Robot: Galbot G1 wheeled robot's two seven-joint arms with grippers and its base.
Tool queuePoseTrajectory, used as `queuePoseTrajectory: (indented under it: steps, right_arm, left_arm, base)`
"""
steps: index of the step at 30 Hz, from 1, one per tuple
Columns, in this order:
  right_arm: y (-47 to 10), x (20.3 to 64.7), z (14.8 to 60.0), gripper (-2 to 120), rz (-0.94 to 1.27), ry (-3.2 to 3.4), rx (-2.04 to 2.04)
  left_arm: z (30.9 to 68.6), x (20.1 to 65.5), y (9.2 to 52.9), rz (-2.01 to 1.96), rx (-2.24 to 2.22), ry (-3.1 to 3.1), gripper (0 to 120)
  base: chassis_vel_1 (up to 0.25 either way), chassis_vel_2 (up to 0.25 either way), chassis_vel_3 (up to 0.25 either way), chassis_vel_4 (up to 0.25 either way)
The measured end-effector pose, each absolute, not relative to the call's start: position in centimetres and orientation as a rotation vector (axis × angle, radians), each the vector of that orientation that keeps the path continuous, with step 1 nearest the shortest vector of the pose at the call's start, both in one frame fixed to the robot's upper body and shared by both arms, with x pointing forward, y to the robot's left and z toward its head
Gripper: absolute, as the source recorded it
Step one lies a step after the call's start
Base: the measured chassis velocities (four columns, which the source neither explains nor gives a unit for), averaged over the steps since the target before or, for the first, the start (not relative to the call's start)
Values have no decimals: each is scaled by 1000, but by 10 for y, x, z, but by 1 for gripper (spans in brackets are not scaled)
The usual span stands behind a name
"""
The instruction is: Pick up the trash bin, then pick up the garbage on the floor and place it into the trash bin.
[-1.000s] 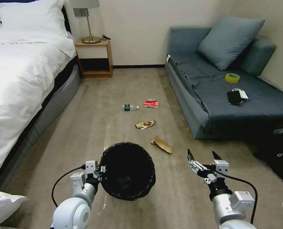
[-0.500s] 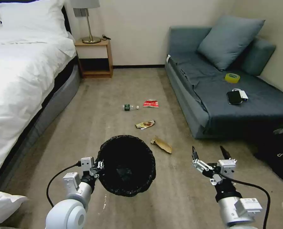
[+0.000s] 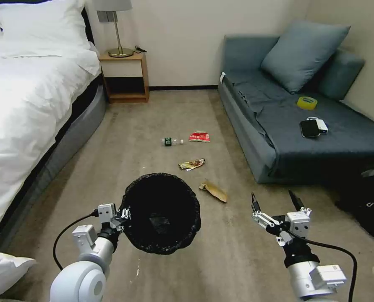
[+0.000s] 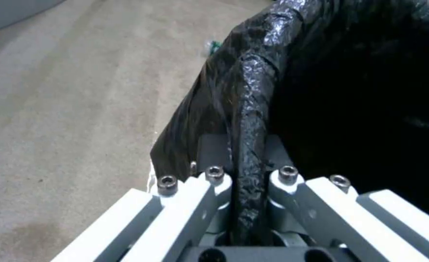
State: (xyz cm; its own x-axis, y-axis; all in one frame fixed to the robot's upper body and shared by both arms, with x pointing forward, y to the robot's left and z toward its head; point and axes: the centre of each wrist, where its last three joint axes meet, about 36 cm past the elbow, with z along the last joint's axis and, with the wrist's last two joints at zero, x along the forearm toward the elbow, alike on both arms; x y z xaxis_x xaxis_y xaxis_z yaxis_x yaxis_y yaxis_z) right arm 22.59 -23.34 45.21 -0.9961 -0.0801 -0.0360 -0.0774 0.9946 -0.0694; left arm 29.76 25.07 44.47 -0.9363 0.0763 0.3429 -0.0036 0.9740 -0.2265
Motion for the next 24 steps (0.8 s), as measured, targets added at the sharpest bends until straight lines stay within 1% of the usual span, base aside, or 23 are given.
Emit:
queuePoseTrajectory:
  steps: [24]
  right_arm:
    - [-234,227,446,100,-104,3116,-152]
  left_arm:
    - [446,303,261,344,-11,-2780,4]
  base:
    - [0,0,0,0]
